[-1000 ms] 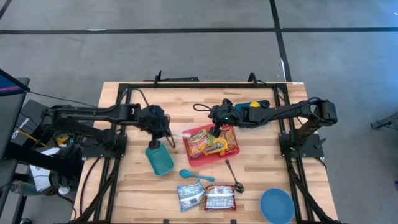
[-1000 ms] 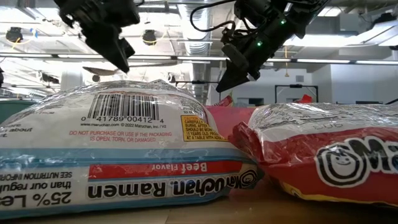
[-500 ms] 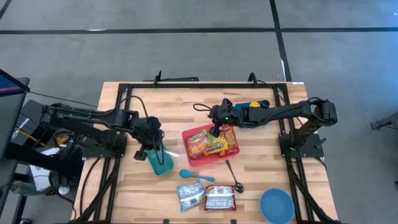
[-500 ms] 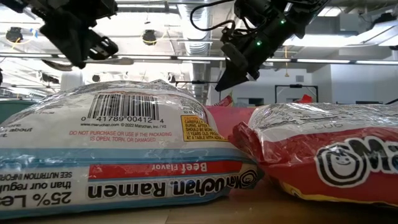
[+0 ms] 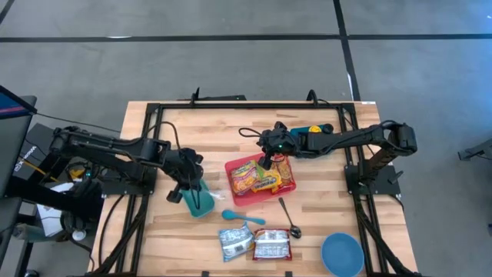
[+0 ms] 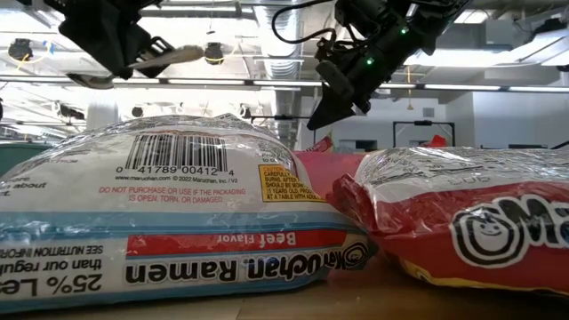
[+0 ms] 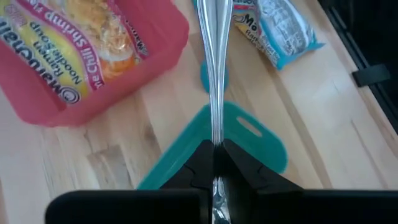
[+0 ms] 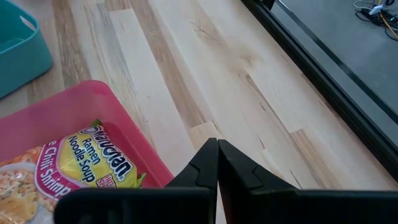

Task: Pick & Place Food Item
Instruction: Put the silver spoon into the green bin, then put the black spoon into the green bin

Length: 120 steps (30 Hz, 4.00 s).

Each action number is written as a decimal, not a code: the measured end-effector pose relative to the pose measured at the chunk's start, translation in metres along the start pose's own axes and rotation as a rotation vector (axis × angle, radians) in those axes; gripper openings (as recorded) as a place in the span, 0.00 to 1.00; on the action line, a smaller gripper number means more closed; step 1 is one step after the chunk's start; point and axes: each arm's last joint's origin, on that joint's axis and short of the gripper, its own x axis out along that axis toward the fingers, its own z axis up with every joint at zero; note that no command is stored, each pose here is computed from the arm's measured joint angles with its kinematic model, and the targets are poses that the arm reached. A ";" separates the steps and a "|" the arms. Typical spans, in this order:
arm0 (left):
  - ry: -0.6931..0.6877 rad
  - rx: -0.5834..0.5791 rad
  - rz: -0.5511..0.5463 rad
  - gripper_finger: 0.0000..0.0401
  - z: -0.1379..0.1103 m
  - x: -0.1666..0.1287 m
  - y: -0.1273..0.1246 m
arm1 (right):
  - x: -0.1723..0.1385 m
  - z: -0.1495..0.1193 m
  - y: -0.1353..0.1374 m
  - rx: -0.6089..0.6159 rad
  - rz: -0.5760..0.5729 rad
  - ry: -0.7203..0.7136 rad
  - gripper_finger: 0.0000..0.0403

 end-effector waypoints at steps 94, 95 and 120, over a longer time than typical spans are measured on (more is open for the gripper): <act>-0.133 0.180 0.007 0.11 -0.094 0.075 -0.008 | 0.000 0.001 0.000 0.013 0.002 -0.014 0.00; -0.133 0.180 0.007 0.11 -0.094 0.075 -0.008 | 0.000 0.001 0.000 0.013 0.002 -0.014 0.00; -0.351 0.222 0.057 0.11 -0.073 0.069 -0.006 | 0.000 0.001 0.000 0.012 0.002 -0.014 0.00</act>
